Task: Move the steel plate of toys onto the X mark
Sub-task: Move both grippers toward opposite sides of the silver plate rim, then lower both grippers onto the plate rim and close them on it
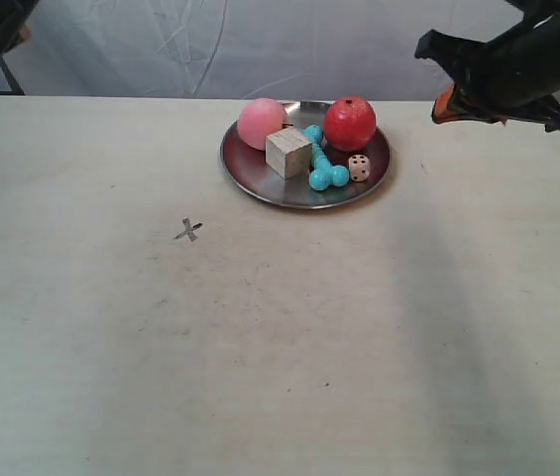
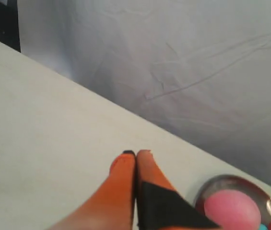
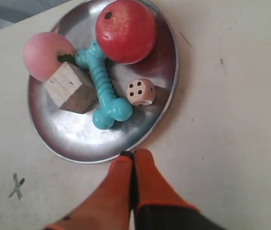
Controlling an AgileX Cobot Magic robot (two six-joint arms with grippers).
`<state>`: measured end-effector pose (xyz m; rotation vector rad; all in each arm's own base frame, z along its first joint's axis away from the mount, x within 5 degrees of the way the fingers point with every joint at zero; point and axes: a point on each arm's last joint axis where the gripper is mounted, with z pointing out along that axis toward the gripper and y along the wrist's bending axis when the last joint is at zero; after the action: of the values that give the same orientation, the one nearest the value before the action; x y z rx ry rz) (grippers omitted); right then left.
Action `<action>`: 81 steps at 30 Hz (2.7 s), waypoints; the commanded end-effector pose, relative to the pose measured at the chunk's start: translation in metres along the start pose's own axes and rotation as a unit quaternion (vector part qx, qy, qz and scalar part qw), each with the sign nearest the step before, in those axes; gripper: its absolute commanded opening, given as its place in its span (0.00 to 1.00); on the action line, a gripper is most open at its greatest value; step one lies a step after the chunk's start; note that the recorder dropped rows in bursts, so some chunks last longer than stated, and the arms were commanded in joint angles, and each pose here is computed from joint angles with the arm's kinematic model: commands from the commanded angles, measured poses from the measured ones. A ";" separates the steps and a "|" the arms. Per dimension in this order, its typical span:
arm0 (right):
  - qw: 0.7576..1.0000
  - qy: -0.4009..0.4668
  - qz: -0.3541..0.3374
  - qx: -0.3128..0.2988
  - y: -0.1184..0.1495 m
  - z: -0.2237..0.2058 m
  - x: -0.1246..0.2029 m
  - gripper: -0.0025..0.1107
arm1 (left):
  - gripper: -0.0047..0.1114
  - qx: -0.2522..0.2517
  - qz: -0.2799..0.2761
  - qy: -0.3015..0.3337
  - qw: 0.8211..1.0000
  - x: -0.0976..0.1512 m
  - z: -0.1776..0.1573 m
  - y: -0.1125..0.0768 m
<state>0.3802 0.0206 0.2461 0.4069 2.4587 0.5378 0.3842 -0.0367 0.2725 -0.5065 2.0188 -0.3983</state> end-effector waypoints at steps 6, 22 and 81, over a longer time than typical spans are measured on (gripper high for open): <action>0.997 0.070 0.009 -0.013 -0.009 0.039 0.005 0.02 | 0.04 0.039 0.144 0.080 0.986 0.046 -0.008 -0.051; 0.995 0.086 -0.045 -0.035 -0.003 0.031 0.007 0.02 | 0.04 0.075 0.114 0.184 0.973 0.024 0.000 -0.059; 0.969 0.133 0.140 -0.152 -0.112 0.166 -0.049 0.40 | 0.30 0.196 -0.082 0.399 0.892 0.125 0.204 -0.007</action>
<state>0.4993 -0.0487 0.0915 0.6109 2.5235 1.1457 0.5103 -0.1144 0.0870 -0.2398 2.5919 -1.2085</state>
